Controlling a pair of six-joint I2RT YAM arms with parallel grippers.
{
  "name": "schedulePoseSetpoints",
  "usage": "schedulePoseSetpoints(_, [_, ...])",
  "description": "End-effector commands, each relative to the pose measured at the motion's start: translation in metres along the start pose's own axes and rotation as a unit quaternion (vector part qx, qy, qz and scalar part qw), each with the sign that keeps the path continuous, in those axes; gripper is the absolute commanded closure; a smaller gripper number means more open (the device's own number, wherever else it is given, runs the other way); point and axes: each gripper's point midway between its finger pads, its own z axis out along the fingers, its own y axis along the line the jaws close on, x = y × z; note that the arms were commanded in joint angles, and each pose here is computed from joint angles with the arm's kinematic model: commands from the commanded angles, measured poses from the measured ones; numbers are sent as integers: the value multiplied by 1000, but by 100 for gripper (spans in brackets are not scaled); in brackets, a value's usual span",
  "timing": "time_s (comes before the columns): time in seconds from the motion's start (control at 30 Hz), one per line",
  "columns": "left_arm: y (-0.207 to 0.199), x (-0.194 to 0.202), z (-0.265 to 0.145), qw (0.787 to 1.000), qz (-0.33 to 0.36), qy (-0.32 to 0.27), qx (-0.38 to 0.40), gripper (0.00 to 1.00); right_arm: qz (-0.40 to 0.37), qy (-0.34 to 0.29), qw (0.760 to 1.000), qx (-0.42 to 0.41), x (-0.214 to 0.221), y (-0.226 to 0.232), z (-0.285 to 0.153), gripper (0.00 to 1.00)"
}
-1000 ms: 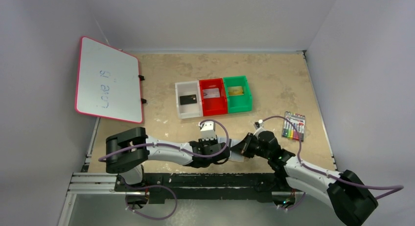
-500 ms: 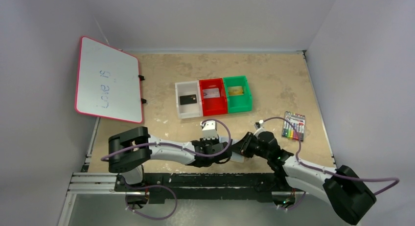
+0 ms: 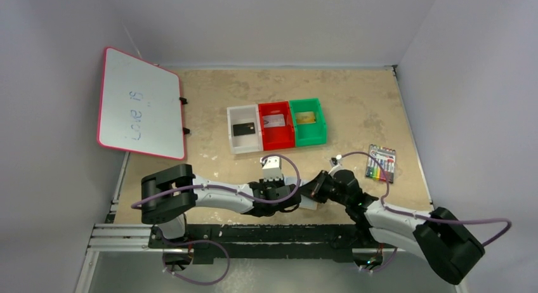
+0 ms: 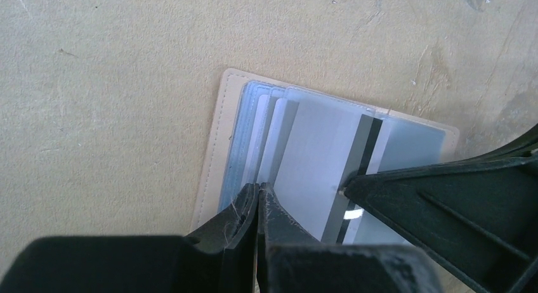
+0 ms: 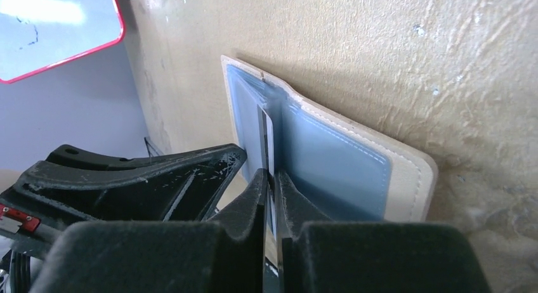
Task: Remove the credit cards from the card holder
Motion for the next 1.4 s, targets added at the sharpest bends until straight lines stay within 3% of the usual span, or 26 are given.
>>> schedulePoseSetpoints(0.0, [45, 27, 4, 995, 66, 41, -67, 100, -7, -38, 999, 20, -12, -8, -7, 93])
schedulePoseSetpoints(0.13, [46, 26, 4, 995, 65, 38, -69, 100, 0, -46, 999, 22, -11, -13, -15, 92])
schedulePoseSetpoints(0.53, [48, 27, 5, 994, 68, 39, -73, 100, -9, -66, 996, 57, -19, -18, -28, 100])
schedulePoseSetpoints(0.93, [34, 4, -9, 998, 48, 15, -47, 99, -69, -127, 988, 51, -52, 20, -51, 100])
schedulePoseSetpoints(1.03, [26, -11, -18, 999, 35, 0, -31, 89, -93, -139, 985, 33, -58, 34, -58, 100])
schedulePoseSetpoints(1.2, [14, -35, -35, 1000, 16, -24, 1, 62, -153, -142, 978, -16, -60, 59, -63, 100])
schedulePoseSetpoints(1.37, [22, -77, -61, 997, 23, -78, 10, 45, -267, -131, 948, -113, -53, 98, -67, 100])
